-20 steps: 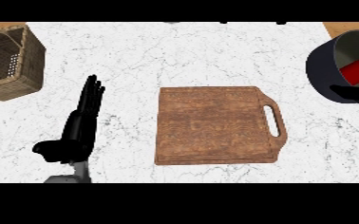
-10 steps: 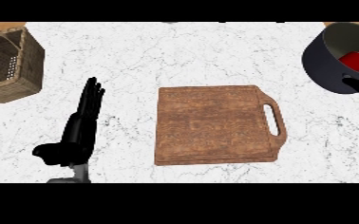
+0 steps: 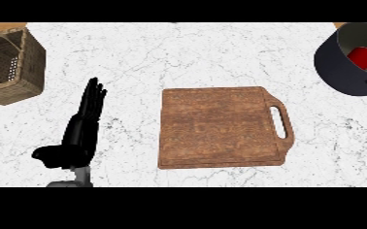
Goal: Pick the can from the cutting board and place it in the pot
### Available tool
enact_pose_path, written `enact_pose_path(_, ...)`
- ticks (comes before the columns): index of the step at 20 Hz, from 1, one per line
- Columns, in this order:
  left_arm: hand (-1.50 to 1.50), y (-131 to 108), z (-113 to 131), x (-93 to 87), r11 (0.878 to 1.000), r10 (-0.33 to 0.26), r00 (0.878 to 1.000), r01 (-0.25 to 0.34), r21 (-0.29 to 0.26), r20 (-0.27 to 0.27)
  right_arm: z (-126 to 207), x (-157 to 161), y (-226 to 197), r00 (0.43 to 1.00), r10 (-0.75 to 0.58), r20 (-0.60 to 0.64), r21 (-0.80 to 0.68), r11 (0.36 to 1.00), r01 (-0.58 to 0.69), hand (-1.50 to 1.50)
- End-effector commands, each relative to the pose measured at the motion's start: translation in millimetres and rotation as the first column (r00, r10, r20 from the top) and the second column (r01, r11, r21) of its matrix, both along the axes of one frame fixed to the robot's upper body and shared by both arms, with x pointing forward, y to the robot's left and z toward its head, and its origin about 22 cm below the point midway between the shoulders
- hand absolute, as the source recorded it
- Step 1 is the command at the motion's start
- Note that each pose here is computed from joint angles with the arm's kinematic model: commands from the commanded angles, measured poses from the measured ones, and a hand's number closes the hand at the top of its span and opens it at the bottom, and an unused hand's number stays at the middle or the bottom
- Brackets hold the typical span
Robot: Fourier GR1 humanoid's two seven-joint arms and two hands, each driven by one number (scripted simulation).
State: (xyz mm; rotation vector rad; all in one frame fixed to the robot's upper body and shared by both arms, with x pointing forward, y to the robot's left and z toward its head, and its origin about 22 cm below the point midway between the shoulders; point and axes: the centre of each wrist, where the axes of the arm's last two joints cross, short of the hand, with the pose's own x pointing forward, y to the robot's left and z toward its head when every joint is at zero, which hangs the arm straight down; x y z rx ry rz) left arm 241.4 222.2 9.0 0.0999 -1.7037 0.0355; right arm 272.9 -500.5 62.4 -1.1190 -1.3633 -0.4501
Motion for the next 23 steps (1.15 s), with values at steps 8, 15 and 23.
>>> enact_pose_path(8,0.0,15.6,10.9,-8.2,1.0,-0.001,1.0,0.001,-0.015,-0.012,-7.0,-71.4,-61.8,0.994,0.002,0.11,-0.028,1.0,0.001,-1.5)
enact_pose_path(15,0.0,-15.5,9.0,1.5,1.0,0.023,1.0,-0.023,0.005,0.013,-21.7,-110.5,-88.3,0.992,-0.063,0.112,-0.038,0.997,0.067,-1.5)
enact_pose_path(23,0.0,6.4,-18.7,-4.2,1.0,0.016,1.0,-0.016,-0.007,0.0,-16.3,-135.5,-102.0,0.968,-0.17,0.183,-0.011,0.985,0.174,-1.5)
